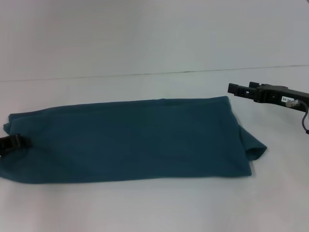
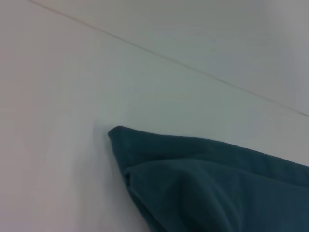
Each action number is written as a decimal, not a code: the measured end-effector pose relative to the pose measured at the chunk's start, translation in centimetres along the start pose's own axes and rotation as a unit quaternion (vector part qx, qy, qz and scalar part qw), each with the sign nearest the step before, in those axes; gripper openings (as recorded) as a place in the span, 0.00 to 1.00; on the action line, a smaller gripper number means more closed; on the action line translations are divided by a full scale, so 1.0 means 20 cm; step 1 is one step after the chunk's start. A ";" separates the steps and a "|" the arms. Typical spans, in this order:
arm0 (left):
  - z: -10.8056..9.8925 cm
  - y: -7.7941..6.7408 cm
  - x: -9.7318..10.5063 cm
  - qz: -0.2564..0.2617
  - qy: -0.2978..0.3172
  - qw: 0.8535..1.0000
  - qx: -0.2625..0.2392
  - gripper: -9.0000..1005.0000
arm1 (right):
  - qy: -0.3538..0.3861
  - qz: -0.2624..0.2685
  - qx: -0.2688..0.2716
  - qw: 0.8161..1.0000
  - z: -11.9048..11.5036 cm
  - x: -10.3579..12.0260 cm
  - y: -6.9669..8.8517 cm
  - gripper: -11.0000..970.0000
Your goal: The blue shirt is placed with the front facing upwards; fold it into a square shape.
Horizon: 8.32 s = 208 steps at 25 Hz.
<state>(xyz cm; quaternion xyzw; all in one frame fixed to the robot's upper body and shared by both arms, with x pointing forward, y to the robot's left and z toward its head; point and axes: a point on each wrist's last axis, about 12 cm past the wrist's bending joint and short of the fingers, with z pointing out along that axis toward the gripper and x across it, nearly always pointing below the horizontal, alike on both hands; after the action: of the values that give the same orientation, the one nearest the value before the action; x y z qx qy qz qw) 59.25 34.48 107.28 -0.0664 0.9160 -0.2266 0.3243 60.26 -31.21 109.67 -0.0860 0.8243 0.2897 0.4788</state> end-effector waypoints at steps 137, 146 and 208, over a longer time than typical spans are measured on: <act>0.27 -1.32 -0.11 0.208 0.087 0.971 0.086 0.11 | 0.057 -0.270 -0.208 0.938 -0.64 0.33 0.08 0.94; 0.31 -1.35 -0.07 0.200 0.097 0.970 0.099 0.11 | 0.055 -0.266 -0.205 0.940 -0.65 0.35 0.07 0.94; 0.26 -1.06 -0.11 0.147 -0.062 0.974 0.158 0.69 | 0.041 -0.161 -0.141 0.976 -0.39 -0.12 0.10 0.94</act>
<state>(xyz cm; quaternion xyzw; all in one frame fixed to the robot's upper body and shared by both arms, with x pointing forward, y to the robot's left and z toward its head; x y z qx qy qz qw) 63.61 14.33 114.69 0.1073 0.8466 -0.3138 0.4163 54.80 -34.27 115.39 -0.2959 0.7695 0.3180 0.4682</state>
